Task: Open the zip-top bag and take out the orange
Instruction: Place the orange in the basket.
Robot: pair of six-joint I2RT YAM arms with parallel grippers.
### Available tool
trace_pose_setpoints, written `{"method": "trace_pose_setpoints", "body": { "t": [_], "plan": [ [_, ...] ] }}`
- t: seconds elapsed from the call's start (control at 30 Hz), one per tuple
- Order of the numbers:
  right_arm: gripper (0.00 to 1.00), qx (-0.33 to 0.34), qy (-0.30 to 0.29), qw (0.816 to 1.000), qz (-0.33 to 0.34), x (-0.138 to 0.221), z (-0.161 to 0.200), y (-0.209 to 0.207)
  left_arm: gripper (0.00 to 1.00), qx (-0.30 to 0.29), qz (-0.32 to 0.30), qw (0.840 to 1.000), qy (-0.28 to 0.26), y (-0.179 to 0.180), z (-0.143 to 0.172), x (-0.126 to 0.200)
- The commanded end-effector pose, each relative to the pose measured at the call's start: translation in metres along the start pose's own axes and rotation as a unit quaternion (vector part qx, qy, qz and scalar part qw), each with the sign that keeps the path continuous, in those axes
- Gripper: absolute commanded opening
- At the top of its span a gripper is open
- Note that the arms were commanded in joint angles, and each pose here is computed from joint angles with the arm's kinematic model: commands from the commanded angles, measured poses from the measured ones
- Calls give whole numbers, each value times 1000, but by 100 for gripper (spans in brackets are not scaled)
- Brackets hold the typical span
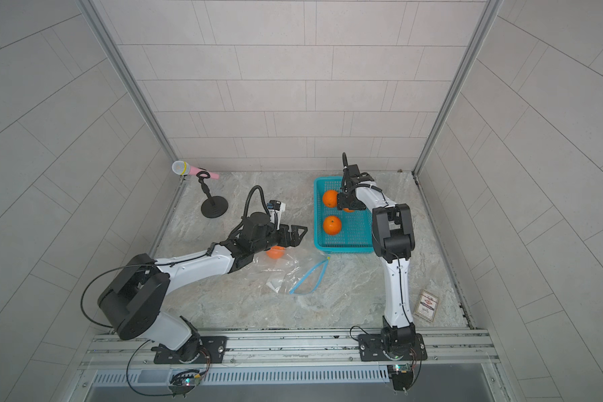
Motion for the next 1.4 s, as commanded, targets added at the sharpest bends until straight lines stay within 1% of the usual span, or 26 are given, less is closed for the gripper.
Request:
{"method": "trace_pose_setpoints", "body": {
  "t": [0.0,0.03,0.1,0.17,0.33,0.43,0.5,0.57,0.63,0.73,0.8,0.83,0.9,0.97,1.0,1.07,1.1,1.17,1.23,1.3,1.37],
  "plan": [
    [73,5,8,1000,17,2,4,-6,100,-15,-2,1000,-10,-2,-2,7],
    [77,1,11,1000,12,0,5,-7,100,-15,-2,1000,-8,-2,-1,8],
    [78,6,12,1000,-4,0,2,-7,100,-15,-2,1000,0,-3,1,11],
    [79,15,15,1000,3,1,3,-8,100,-15,-6,1000,2,-1,4,17],
    [83,22,35,999,-12,-6,6,-5,100,-17,-12,1000,-22,4,7,40],
    [89,15,29,999,-13,-2,4,-5,100,-16,-23,999,-23,7,10,53],
    [90,17,27,999,-16,5,2,-3,100,-18,-36,999,-23,10,11,61],
    [92,23,13,1000,-5,22,-2,-1,100,-17,-50,998,-25,14,14,69],
    [93,39,-8,999,17,51,-8,3,100,-5,-58,998,-34,22,14,80],
    [95,59,-31,998,22,94,-9,15,100,41,-28,998,-42,34,4,103],
    [100,84,-60,994,27,122,-4,30,100,52,-35,996,-66,44,-4,126],
    [100,94,-74,993,18,133,0,40,100,54,-35,996,-70,45,-5,132],
    [100,101,-105,989,-8,156,11,55,100,52,-9,996,-72,39,-6,140],
    [100,69,-137,987,-49,168,23,58,100,56,18,996,-73,34,-5,139],
    [100,50,-157,984,-62,172,28,57,97,62,24,995,-70,34,-4,136],
    [100,41,-163,980,-107,183,45,61,93,65,30,996,-62,36,-1,131],
    [100,41,-162,979,-117,188,58,63,90,64,31,996,-60,38,2,129],
    [100,46,-189,972,-134,198,86,72,84,64,24,996,-58,43,6,127],
    [96,43,-231,960,-153,206,117,81,83,62,16,997,-48,47,10,123],
    [88,43,-267,945,-185,220,148,94,83,60,5,998,-35,50,12,119],
    [85,60,-272,937,-210,223,180,108,83,64,7,997,-30,52,14,113]
  ]
}}
Point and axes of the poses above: each gripper's point midway between its finger pads, its own x axis back along the fingers, its own y axis along the line the jaws close on, z = x × y, the point moved 5 cm from there along x, back along the fingers, and after that the axes turned 8 degrees about x, right-handed, at the moved point
